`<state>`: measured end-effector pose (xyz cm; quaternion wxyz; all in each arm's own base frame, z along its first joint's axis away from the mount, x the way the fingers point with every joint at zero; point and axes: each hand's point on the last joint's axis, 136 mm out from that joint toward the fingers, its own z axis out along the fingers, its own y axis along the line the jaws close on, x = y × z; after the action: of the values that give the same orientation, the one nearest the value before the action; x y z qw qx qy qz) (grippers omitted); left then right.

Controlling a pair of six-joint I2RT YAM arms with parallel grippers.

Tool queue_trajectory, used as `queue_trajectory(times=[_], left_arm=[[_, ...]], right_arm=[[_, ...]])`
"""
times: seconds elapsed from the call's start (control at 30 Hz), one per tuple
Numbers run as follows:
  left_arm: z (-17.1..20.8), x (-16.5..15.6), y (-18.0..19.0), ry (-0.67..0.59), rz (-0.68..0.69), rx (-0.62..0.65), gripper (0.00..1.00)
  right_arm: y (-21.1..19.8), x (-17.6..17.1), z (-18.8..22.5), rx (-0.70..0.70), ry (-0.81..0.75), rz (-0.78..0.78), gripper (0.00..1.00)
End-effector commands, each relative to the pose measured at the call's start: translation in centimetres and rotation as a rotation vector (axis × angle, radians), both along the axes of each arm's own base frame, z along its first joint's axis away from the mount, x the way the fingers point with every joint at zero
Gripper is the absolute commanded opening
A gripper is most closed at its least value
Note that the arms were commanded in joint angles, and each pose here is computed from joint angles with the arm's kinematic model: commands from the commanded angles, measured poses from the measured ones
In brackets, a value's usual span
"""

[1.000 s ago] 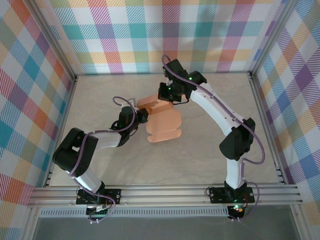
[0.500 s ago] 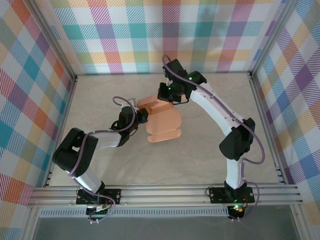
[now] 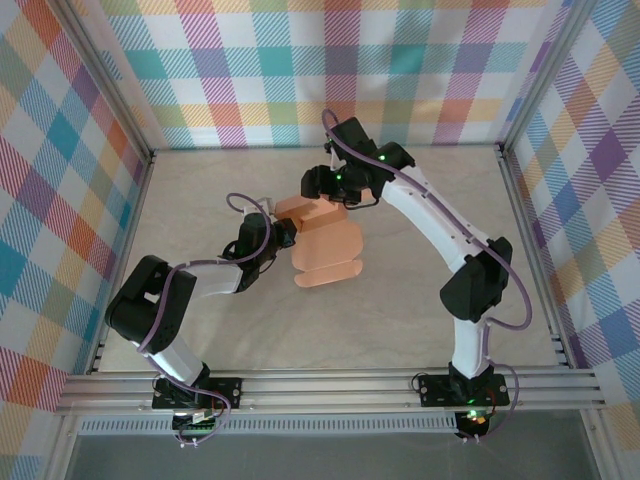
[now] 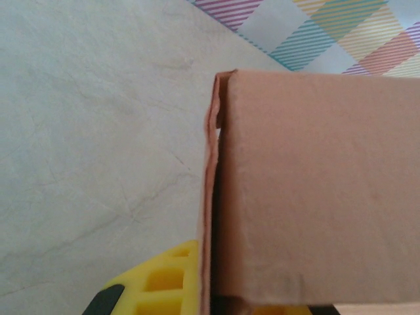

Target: Fold the paper box

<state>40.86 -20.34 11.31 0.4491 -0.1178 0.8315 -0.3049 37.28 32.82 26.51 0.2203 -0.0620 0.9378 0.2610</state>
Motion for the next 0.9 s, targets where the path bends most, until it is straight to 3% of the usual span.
queue_trajectory(times=[0.0,0.17,0.3,0.47,0.6,0.87], left_arm=[[-0.6,0.6,0.1,0.050,0.007,-0.024,0.00],[-1.0,0.5,0.1,0.083,-0.024,-0.016,0.00],[-0.4,0.1,-0.5,0.076,-0.080,-0.014,0.00],[0.3,-0.3,-1.6,0.062,-0.163,-0.022,0.00],[1.0,-0.5,-2.5,0.044,-0.217,-0.048,0.00],[1.4,-0.5,-3.4,0.050,-0.251,-0.090,0.00]], right_arm=[[-0.7,-1.1,4.1,0.055,-0.126,0.082,0.77],[-4.8,-0.5,5.8,0.123,-0.229,0.019,0.82],[-10.3,0.7,5.0,0.232,-0.210,-0.083,0.79],[-14.1,2.0,3.1,0.348,-0.160,-0.083,0.74],[-14.7,3.0,1.8,0.386,-0.128,-0.046,0.61],[-12.6,2.9,-0.3,0.467,-0.054,0.088,0.50]])
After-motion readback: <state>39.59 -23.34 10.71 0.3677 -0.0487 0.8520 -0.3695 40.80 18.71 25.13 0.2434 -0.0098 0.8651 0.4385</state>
